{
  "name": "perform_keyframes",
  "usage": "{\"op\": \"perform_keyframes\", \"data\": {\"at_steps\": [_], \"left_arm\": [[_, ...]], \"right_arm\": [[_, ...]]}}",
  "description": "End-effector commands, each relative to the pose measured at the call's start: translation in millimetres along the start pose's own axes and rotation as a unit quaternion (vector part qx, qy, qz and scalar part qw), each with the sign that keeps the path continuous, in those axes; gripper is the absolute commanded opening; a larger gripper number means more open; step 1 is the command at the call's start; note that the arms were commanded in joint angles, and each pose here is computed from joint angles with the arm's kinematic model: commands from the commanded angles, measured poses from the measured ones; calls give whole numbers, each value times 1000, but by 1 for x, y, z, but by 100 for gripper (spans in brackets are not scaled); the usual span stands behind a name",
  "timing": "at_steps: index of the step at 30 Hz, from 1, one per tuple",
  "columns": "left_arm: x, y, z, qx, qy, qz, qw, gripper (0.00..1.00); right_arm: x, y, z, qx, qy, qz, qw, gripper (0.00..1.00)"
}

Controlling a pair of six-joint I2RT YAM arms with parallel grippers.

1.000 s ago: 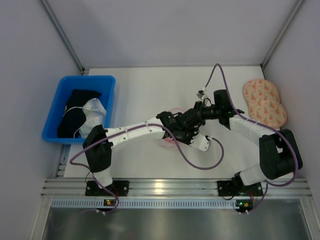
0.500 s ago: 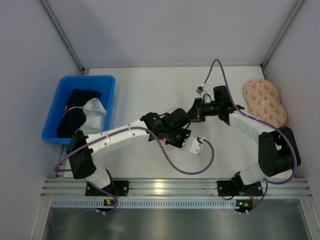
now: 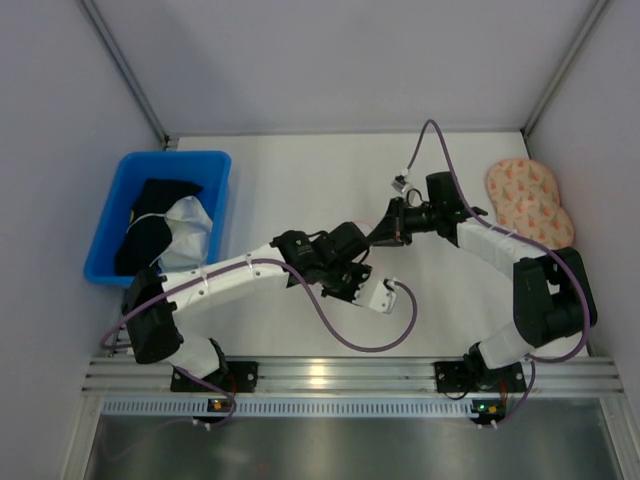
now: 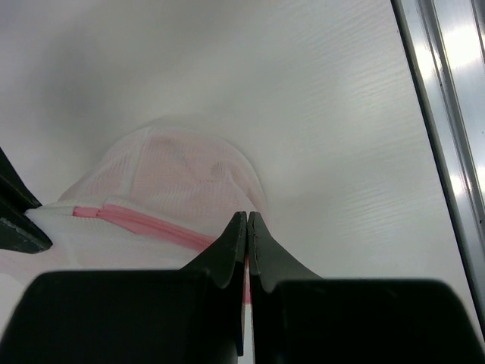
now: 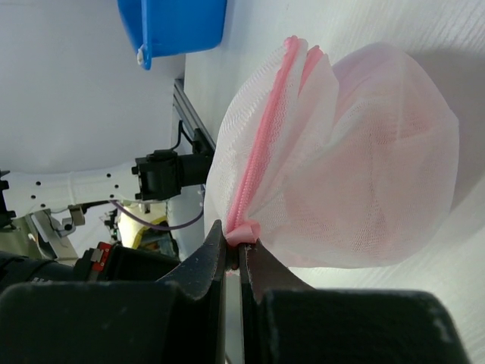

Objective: Place the bra in the laundry bag and zip it closed

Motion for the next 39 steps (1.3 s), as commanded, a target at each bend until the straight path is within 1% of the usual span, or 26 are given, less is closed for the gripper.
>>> {"op": "perform_keyframes", "data": {"at_steps": [1, 6, 9, 14, 15, 16, 17, 18, 19, 20, 21, 22, 24, 26, 28, 30, 31, 34, 36, 39], "left_arm": [[-9, 13, -21, -47, -29, -26, 998, 0], [-16, 12, -24, -65, -45, 3, 997, 0], [-26, 7, -22, -70, -63, 4, 996, 0], [-32, 5, -16, -68, -79, -27, 994, 0], [-30, 6, -12, -65, -77, -50, 994, 0], [-21, 13, -12, -75, -61, -56, 994, 0], [-18, 17, -12, -79, -56, -63, 993, 0], [-14, 20, -10, -82, -52, -74, 993, 0], [-7, 27, -10, -96, -38, -73, 992, 0], [-4, 31, -12, -102, -32, -75, 991, 0], [0, 35, -11, -106, -27, -84, 990, 0], [4, 38, -10, -113, -19, -85, 990, 0], [9, 43, -9, -119, -13, -91, 989, 0], [15, 46, -7, -124, 0, -94, 988, 0], [21, 49, -6, -128, 11, -95, 987, 0], [27, 51, -5, -132, 26, -93, 986, 0], [29, 52, -6, -136, 30, -91, 986, 0], [33, 53, -3, -137, 30, -83, 987, 0], [35, 55, -3, -137, 32, -77, 987, 0], [39, 58, -3, -140, 34, -65, 987, 0]], "right_arm": [[7, 30, -9, -55, -6, -55, 997, 0], [9, 33, -8, -51, 7, -60, 997, 0], [6, 37, -8, -43, -2, -73, 996, 0], [5, 51, -5, -41, -3, -84, 996, 0], [7, 53, -4, -39, 0, -83, 996, 0], [6, 54, -3, -34, 1, -79, 996, 5], [9, 58, -4, -34, 3, -89, 995, 15], [9, 55, -6, -24, -1, -82, 996, 25], [11, 57, -9, -25, -5, -99, 995, 43], [12, 56, -11, -24, -11, -104, 994, 50], [14, 52, -17, -22, -25, -102, 994, 61], [15, 54, -22, -25, -37, -124, 991, 67], [13, 49, -34, -18, -73, -143, 987, 74], [14, 50, -43, -19, -97, -155, 983, 74], [17, 37, -48, -2, -95, -147, 985, 73], [24, 26, -49, 8, -73, -132, 989, 71], [21, 14, -47, 21, -65, -110, 992, 70], [25, -7, -38, 45, -26, -82, 995, 67], [29, -11, -33, 51, -11, -91, 994, 66], [33, -23, -19, 83, 4, -100, 992, 64]]}}
Point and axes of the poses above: each gripper's point midway between its finger pads, its own z axis out along the fingers, its own x axis along the line the jaws close on, y = z × x, the point moved 5 cm from there along -z, back along the fingers, and after that the axes turned 10 degrees about -z, right-handed, at the moved point
